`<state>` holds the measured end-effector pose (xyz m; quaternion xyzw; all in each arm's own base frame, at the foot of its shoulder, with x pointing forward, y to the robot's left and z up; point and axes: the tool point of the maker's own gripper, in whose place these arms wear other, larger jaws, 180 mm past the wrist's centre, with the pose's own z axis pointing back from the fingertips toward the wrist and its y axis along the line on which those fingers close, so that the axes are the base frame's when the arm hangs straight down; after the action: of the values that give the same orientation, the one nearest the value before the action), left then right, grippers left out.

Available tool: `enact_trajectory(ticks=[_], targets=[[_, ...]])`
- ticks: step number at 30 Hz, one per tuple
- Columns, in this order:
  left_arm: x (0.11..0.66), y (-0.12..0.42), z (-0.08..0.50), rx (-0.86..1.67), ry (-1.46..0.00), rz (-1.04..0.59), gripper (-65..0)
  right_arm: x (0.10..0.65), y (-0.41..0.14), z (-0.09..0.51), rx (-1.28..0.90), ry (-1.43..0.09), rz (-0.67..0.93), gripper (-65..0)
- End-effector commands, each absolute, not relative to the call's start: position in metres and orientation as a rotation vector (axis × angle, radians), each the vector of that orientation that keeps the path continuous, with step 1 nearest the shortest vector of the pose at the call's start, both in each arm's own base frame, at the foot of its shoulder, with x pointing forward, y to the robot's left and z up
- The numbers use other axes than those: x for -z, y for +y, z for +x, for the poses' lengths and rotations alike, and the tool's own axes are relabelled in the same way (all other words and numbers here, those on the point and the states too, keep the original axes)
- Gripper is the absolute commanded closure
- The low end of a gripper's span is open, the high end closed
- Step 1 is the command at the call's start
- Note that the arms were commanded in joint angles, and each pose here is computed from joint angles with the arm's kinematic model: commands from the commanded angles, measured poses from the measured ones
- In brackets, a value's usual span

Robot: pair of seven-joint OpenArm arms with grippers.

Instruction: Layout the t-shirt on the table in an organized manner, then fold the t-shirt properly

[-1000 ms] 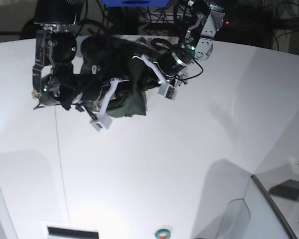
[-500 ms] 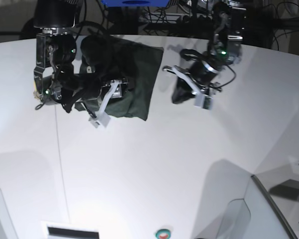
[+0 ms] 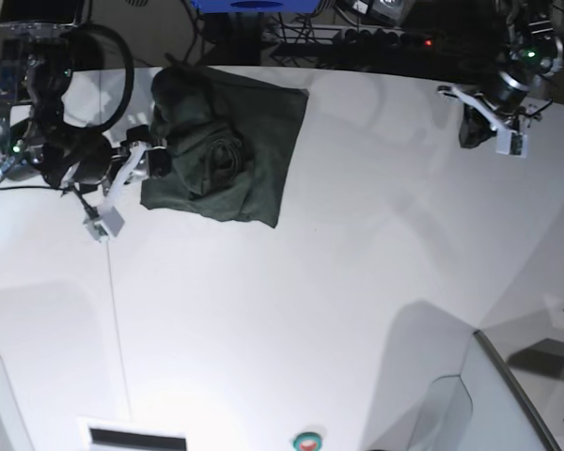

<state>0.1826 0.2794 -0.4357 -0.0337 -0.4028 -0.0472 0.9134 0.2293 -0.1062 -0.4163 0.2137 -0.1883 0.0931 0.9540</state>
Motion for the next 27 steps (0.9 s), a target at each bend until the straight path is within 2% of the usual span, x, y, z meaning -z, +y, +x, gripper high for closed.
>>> enact_trajectory(ticks=[1,6,13,27], targets=[[0.422,0.288,0.187,0.099,-0.877,-0.063,0.0,0.408,-0.105,0.241,-0.191,-0.437,0.451,-32.7],[0.419,0.307,0.174,0.044,-0.878,-0.024,0.0,0.415,-0.101,0.241,-0.190,-0.422,0.464,-32.7],[0.419,0.309,0.171,0.040,-0.873,-0.021,0.0,0.431,-0.088,0.235,-0.208,-0.369,0.492,-32.7],[0.420,0.308,0.171,0.038,-0.873,-0.023,0.0,0.420,-0.086,0.262,-0.205,-0.443,0.497,-32.3]])
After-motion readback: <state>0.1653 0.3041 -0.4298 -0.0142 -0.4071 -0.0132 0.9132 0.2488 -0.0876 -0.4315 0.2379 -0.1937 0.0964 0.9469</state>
